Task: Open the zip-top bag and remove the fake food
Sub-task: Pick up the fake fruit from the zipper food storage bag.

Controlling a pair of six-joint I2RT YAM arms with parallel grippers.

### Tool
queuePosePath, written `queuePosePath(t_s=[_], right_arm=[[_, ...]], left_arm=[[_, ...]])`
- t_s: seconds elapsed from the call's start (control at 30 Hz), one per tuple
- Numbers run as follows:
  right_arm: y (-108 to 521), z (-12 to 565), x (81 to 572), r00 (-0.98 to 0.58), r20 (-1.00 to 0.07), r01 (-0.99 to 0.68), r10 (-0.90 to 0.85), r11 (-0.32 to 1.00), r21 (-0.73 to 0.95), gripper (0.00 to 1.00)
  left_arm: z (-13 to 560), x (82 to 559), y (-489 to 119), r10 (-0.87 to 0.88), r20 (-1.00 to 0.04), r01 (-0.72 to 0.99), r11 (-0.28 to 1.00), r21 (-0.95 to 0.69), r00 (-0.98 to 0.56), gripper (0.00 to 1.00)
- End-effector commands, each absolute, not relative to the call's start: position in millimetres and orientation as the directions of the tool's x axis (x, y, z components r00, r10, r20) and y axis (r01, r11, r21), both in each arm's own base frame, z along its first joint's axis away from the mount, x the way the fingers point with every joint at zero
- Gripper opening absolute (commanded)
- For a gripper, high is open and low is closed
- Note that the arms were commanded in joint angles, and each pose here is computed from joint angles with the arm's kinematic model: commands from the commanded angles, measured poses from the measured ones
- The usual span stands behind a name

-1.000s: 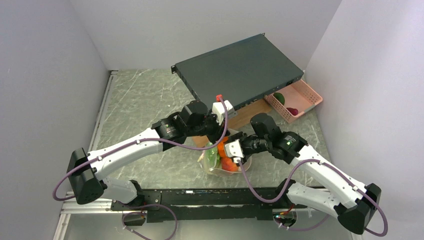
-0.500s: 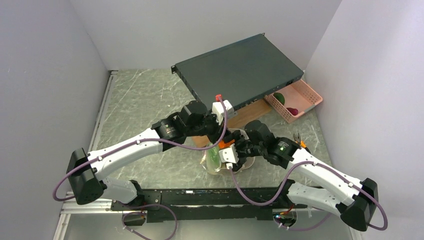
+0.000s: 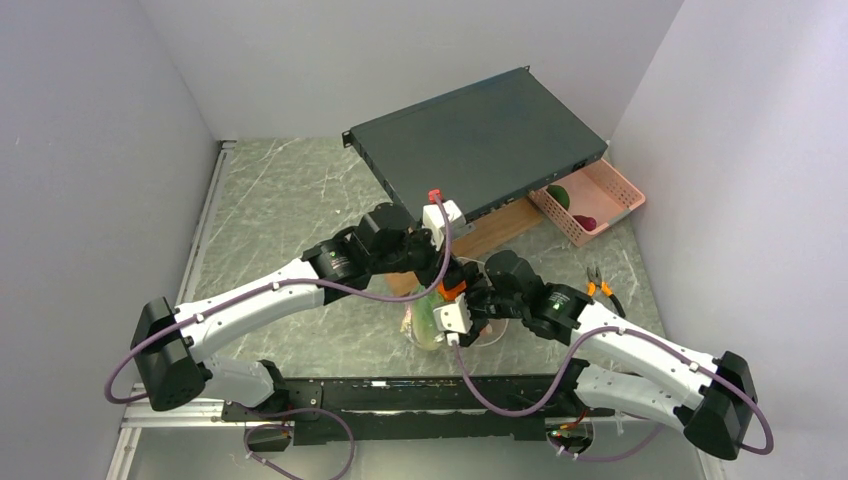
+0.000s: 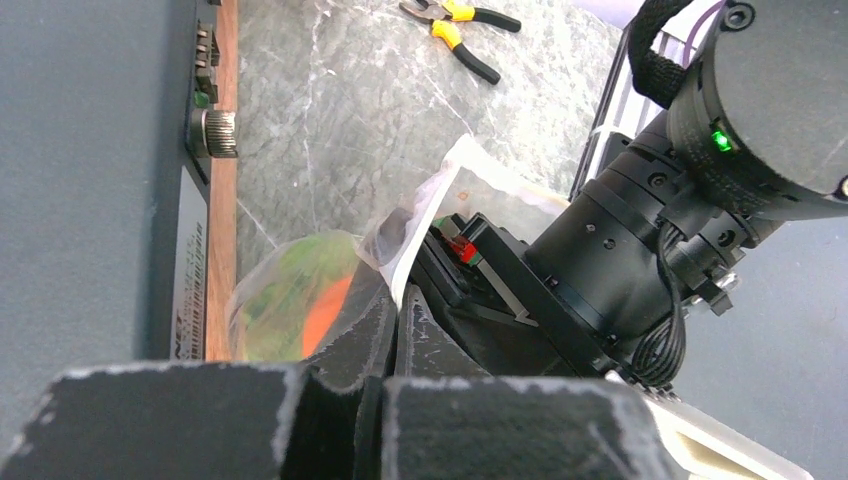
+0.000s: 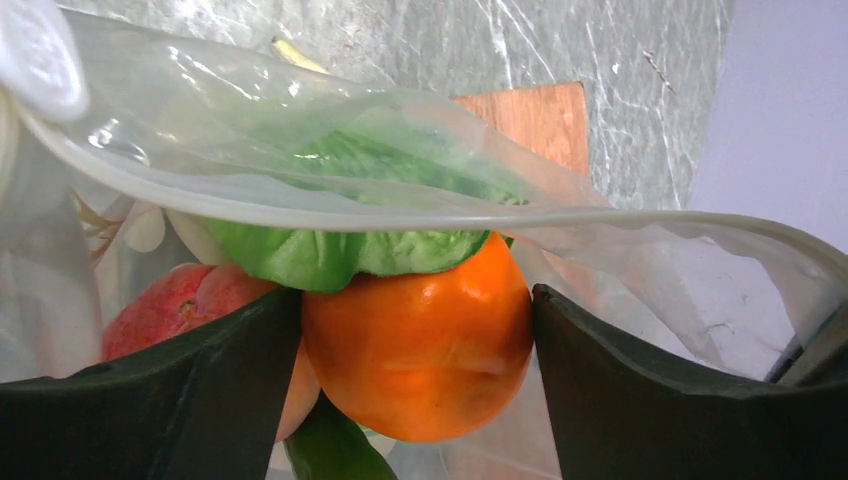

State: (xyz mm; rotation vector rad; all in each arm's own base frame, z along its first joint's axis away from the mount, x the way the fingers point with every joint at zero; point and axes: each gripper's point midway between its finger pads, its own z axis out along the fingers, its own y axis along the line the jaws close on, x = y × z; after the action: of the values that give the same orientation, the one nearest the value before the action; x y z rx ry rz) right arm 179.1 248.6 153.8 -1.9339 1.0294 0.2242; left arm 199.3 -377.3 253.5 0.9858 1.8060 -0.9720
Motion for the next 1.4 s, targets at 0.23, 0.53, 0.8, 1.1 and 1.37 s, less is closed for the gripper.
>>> queuePosePath(t_s=[0.23,0.53,0.8,1.1,1.37], right_arm=[[241.8,156.2,190.4,0.598,-0.514,-0.746,-0.615,-0.192,-0.638,0.38],[244.5,199.2,168.2,0.565,-0.631,-0.805,-0.532,-0.187,-0.563,0.23],[236.9,219.2,145.8,0.559,-0.674,-0.826,-0.483,-0.247,-0.507,0.15],[236.5,251.9,123.6,0.495,-0.768,-0.868,-0.406,-0.262,-0.421,0.1],[219.4,257.7,118.1,0.439,-0.786,-0.898,-0.435,-0.248,-0.364,0.05]], left_arm=[[268.8,223.6,-394.7,0.096,-0.949,0.888,0.392,-0.241,-0.3,0.0],[252.4,228.2,-382.5,0.122,-0.94,0.859,0.458,-0.231,-0.318,0.0],[248.3,235.9,-370.4,0.122,-0.939,0.824,0.525,-0.213,-0.321,0.0],[247.0,238.2,-364.8,0.113,-0.939,0.805,0.554,-0.213,-0.326,0.0],[243.9,241.1,-354.3,0.1,-0.937,0.774,0.597,-0.212,-0.334,0.0]])
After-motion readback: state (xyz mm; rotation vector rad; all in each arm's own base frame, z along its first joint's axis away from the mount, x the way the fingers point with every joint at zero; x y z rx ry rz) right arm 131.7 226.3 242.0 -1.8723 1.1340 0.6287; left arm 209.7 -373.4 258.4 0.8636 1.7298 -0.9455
